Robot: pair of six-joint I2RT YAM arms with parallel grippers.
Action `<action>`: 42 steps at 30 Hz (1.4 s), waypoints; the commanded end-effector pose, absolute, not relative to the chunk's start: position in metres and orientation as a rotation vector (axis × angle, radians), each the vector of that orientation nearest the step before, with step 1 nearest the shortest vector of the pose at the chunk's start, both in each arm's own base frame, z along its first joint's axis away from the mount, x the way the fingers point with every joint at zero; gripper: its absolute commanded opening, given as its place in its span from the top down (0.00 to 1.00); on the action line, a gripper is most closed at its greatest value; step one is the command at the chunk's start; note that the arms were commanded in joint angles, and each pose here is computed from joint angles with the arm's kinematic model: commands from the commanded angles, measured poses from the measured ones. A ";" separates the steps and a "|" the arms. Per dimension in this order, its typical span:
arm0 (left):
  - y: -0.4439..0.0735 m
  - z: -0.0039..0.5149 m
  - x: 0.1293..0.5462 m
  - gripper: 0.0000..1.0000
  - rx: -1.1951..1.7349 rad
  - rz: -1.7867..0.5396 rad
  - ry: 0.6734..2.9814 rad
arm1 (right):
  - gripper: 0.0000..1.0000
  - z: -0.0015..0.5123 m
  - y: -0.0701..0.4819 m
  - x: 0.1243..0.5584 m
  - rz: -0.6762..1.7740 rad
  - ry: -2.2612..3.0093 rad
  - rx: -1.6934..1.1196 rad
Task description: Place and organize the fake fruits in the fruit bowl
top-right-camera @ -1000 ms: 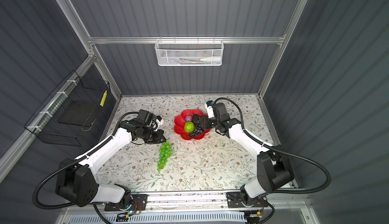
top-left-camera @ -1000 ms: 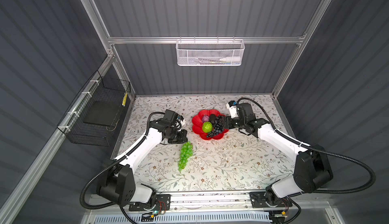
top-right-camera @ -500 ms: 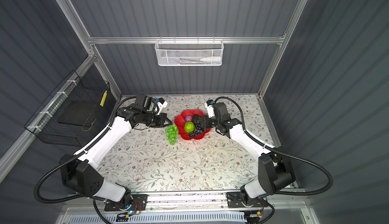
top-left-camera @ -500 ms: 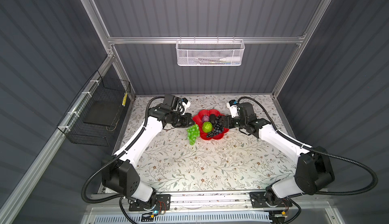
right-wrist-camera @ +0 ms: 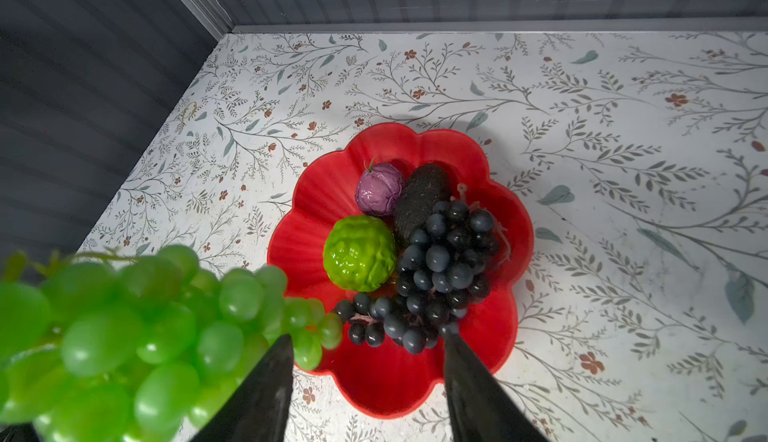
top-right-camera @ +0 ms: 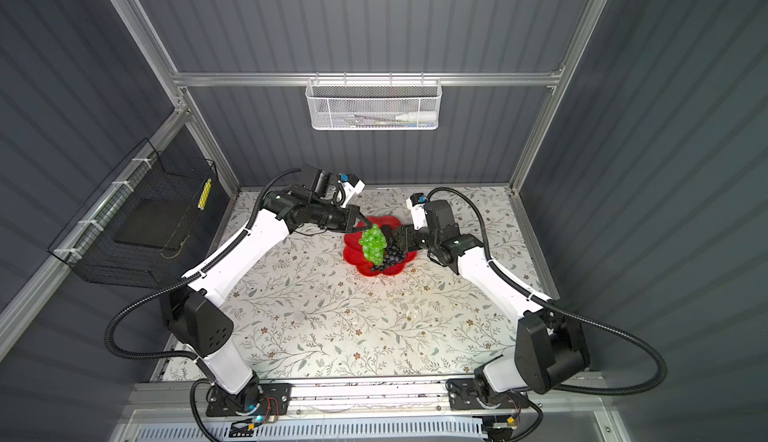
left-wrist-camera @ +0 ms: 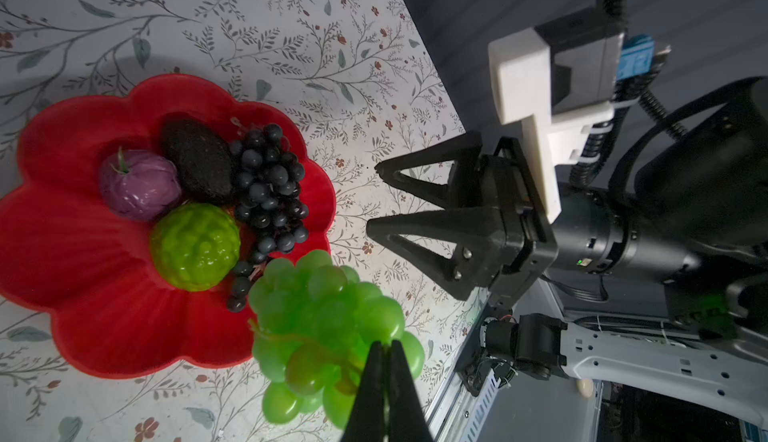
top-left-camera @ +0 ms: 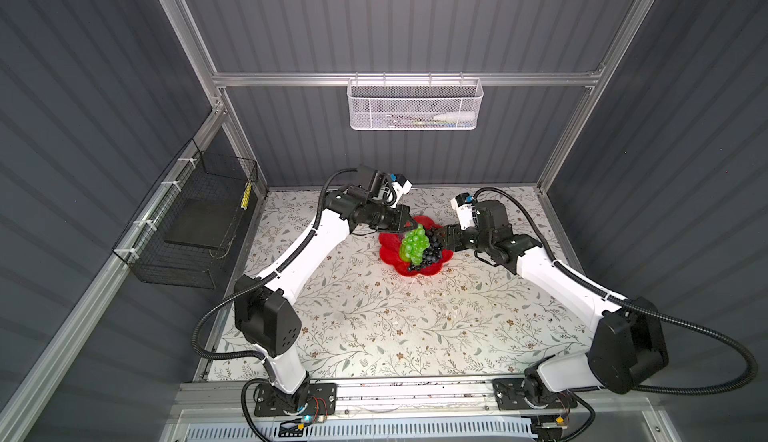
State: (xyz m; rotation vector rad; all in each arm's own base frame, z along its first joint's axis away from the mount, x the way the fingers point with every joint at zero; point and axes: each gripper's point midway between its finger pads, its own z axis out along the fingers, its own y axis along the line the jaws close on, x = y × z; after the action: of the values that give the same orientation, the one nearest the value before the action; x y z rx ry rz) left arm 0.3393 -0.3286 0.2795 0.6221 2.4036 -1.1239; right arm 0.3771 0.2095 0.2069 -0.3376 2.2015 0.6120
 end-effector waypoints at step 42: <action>-0.324 0.227 0.364 1.00 0.497 -1.171 2.402 | 0.42 0.193 0.193 0.376 0.660 2.230 -0.272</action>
State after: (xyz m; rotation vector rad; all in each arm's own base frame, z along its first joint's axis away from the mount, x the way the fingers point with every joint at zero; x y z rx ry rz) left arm 0.3662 -0.3334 0.2107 0.4889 2.4472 -1.1868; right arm 0.3704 0.1841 0.1820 -0.2582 2.2536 0.6158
